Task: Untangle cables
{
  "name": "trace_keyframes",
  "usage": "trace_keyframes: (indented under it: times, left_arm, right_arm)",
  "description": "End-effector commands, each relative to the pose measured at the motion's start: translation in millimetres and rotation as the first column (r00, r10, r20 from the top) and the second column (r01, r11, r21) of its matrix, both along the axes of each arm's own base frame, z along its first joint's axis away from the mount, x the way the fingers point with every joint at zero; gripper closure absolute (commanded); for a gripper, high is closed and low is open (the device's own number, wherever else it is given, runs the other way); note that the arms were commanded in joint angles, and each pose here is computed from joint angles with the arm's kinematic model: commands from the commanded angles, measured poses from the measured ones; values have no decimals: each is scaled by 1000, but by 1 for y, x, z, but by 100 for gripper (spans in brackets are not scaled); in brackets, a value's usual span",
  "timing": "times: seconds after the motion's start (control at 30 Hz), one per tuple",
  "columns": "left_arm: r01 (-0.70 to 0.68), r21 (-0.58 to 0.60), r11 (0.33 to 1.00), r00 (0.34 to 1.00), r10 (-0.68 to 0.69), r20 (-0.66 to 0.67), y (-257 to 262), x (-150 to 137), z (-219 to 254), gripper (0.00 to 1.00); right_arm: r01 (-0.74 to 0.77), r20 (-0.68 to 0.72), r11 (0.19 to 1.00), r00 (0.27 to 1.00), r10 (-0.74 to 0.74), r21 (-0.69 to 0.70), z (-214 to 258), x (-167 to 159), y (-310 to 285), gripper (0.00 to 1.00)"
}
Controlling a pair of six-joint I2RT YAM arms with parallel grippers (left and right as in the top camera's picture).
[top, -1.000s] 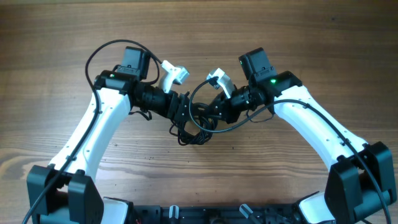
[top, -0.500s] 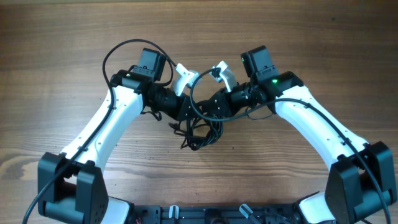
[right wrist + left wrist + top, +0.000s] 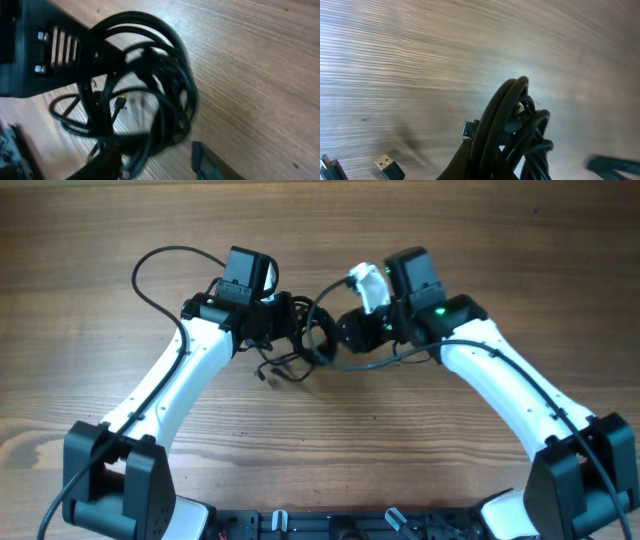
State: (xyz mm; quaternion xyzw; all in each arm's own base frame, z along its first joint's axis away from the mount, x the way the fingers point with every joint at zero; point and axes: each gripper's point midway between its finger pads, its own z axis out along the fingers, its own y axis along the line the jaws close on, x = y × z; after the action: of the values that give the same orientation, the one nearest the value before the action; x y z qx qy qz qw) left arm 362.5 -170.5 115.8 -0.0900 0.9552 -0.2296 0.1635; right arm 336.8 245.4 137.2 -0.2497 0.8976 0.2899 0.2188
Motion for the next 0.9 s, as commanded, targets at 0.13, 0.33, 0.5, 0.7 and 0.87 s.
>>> trace_keyframes:
  times: [0.13, 0.33, 0.5, 0.7, 0.87]
  left_arm:
    - [354, -310, 883, 934, -348, 74, -57, -32, 34, 96]
    - [402, -569, 717, 906, -401, 136, -58, -41, 77, 96]
    - [430, -725, 538, 875, -448, 187, -55, -55, 112, 96]
    - [372, -772, 515, 886, -444, 130, -55, -57, 118, 96]
    - [231, -584, 778, 972, -215, 99, -5, -4, 78, 96]
  right_arm:
    - [-156, 192, 980, 965, 177, -121, 8, 3, 1, 63]
    - [-174, 122, 975, 974, 192, -140, -16, -1, 3, 66]
    - [-72, 122, 995, 989, 79, -67, -14, 18, 13, 64]
    - [324, 45, 946, 945, -323, -15, -11, 54, -2, 96]
    - [610, -47, 720, 752, -658, -331, -51, 27, -87, 96]
